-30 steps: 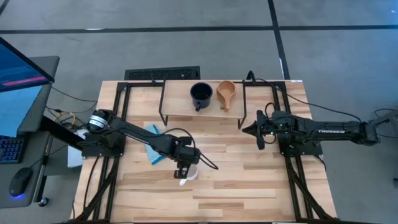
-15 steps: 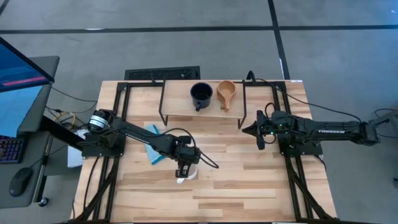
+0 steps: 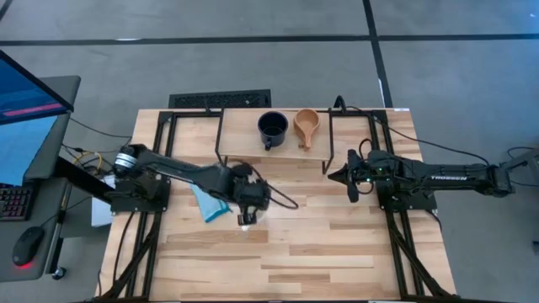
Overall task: Stack small to large cups/mugs on shelf
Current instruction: Put the white mug on the shelf
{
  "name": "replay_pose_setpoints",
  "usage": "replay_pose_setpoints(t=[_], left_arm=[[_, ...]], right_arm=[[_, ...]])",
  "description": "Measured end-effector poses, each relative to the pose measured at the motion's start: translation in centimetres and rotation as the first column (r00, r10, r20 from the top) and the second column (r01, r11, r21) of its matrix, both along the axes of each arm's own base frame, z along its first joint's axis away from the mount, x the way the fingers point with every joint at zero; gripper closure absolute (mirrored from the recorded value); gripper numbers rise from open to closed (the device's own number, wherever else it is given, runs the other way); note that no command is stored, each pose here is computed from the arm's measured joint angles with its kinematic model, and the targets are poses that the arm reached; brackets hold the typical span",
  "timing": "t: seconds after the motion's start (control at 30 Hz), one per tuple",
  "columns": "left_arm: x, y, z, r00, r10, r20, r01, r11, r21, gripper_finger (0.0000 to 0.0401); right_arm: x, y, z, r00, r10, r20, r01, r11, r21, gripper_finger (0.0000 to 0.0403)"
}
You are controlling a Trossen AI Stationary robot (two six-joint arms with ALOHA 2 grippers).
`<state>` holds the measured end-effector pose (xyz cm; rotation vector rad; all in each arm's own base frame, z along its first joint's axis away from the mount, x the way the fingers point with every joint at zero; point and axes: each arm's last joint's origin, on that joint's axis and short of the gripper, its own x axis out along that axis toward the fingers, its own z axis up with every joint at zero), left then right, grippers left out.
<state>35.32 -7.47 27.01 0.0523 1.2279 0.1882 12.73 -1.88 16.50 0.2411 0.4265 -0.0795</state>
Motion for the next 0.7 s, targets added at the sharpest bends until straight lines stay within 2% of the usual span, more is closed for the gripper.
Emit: replay_pose_setpoints(t=[0.1,0.2,0.4,0.53,0.7], left_arm=[[-1.4,0.7,3.2,0.998,0.017,0.068,-0.021,0.998,0.055,0.0400],[-3.7,1.9,6.5,0.983,0.052,0.174,-0.063,0.996,0.060,0.0400],[-9.2,5.2,11.8,0.922,0.130,0.366,-0.182,0.977,0.113,0.0401],[-11.8,8.5,14.0,0.882,0.179,0.437,-0.277,0.946,0.171,0.0401],[-13.0,13.4,14.7,0.866,0.225,0.447,-0.333,0.926,0.177,0.0401]], right_arm=[[0.0,0.0,-0.1,1.000,0.003,-0.006,-0.003,1.000,0.003,0.0376],[0.0,0.0,-0.1,1.000,0.003,-0.007,-0.003,1.000,0.004,0.0376],[0.0,0.1,-0.1,1.000,0.018,-0.007,-0.018,1.000,0.011,0.0376],[0.0,0.1,-0.1,1.000,0.019,-0.005,-0.019,1.000,0.011,0.0376],[0.0,0.1,0.0,1.000,0.014,0.002,-0.014,1.000,0.020,0.0376]])
